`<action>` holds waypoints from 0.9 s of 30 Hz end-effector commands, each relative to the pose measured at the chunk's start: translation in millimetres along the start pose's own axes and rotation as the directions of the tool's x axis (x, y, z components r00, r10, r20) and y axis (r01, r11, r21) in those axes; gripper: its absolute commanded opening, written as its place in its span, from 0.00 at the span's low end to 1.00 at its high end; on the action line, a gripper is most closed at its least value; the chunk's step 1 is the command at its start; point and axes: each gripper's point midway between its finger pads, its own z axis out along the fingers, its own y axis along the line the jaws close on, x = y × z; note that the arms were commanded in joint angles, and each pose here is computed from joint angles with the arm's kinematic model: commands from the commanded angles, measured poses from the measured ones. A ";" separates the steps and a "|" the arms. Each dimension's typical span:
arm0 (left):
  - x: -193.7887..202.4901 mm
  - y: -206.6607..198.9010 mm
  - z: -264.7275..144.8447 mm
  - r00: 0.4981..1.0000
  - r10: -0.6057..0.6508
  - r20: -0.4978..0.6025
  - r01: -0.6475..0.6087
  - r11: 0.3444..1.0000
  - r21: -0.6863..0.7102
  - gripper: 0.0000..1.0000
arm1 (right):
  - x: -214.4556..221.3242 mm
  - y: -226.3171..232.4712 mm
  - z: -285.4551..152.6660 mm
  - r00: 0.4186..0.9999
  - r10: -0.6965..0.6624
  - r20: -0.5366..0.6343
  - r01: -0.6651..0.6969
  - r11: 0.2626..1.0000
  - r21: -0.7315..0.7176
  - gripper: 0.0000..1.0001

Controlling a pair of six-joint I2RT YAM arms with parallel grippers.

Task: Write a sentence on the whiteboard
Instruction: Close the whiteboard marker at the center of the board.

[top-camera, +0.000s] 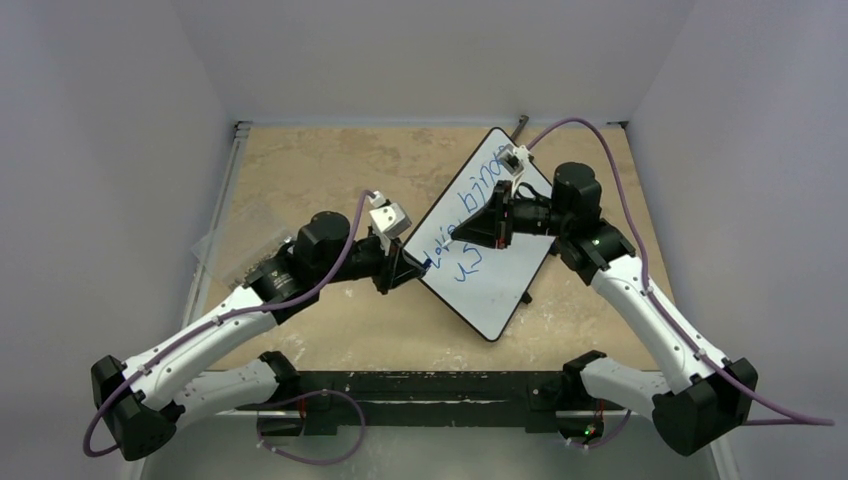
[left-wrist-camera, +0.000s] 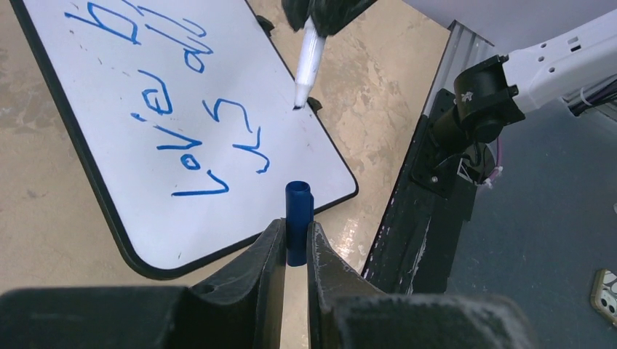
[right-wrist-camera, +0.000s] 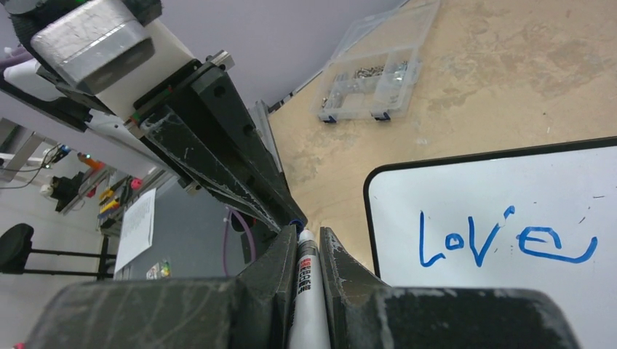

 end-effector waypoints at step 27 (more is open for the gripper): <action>-40.3 -13.9 2.1 0.990 0.096 0.105 -0.103 0.993 0.062 0.00 | 16.7 7.4 19.2 0.998 -0.003 -0.056 0.001 0.999 -0.044 0.00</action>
